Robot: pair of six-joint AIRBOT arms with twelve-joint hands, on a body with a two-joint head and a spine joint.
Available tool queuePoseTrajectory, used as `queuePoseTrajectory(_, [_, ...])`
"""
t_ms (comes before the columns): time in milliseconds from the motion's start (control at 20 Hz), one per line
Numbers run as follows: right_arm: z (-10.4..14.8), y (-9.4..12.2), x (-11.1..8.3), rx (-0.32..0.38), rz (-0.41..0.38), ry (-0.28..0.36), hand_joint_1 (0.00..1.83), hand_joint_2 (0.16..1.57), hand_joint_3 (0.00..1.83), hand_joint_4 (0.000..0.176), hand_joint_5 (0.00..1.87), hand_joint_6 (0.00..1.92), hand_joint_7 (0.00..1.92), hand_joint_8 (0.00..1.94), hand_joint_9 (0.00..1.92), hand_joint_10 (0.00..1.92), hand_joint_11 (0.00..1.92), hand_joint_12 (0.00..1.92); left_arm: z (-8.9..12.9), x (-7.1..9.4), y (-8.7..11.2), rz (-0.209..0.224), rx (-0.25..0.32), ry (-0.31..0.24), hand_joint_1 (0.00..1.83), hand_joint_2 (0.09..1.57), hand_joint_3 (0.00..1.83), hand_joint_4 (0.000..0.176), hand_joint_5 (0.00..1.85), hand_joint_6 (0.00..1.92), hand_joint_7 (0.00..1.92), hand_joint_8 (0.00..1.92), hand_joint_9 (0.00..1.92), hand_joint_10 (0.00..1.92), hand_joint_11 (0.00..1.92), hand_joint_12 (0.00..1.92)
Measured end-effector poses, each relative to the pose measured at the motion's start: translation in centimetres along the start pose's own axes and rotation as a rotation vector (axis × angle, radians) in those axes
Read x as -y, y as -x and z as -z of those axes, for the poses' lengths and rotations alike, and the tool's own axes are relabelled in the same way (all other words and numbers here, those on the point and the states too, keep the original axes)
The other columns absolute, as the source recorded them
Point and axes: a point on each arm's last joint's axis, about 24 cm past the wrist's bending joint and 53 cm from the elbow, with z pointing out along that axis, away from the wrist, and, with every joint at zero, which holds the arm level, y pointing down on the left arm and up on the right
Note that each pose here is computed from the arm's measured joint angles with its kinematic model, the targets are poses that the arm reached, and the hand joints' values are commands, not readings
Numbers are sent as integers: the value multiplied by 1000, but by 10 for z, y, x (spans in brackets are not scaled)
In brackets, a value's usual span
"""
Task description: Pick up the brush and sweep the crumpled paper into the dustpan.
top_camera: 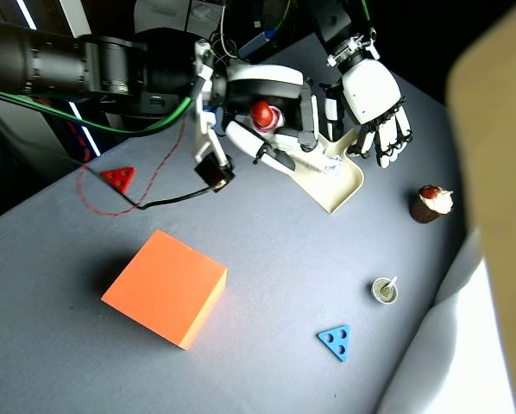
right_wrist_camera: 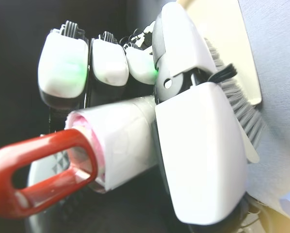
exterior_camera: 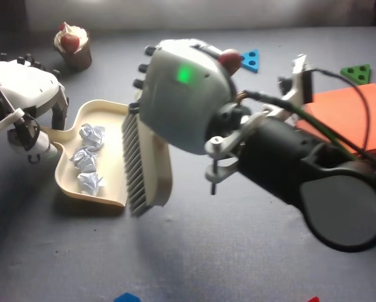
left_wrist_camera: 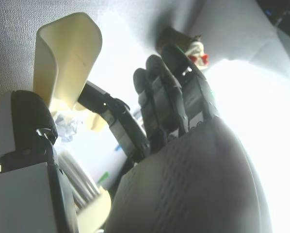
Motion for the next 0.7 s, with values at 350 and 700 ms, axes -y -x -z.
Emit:
queuePoseTrajectory(350, [28,15,51,2,-37,-120,1459,1235,0,176,881,1921,1227,1941,1367,1921,1515,1921,0,1,1,1,0,-2,1130,1068,0,0,1091,794,444,1,381,1,83,738])
queuePoseTrajectory(700, [51,-18,73,-123,-201,-210,1482,1221,0,176,871,1921,1224,1941,1365,1921,1510,1921,-1,4,4,5,7,-8,1144,1063,0,0,1102,773,452,0,391,0,109,733])
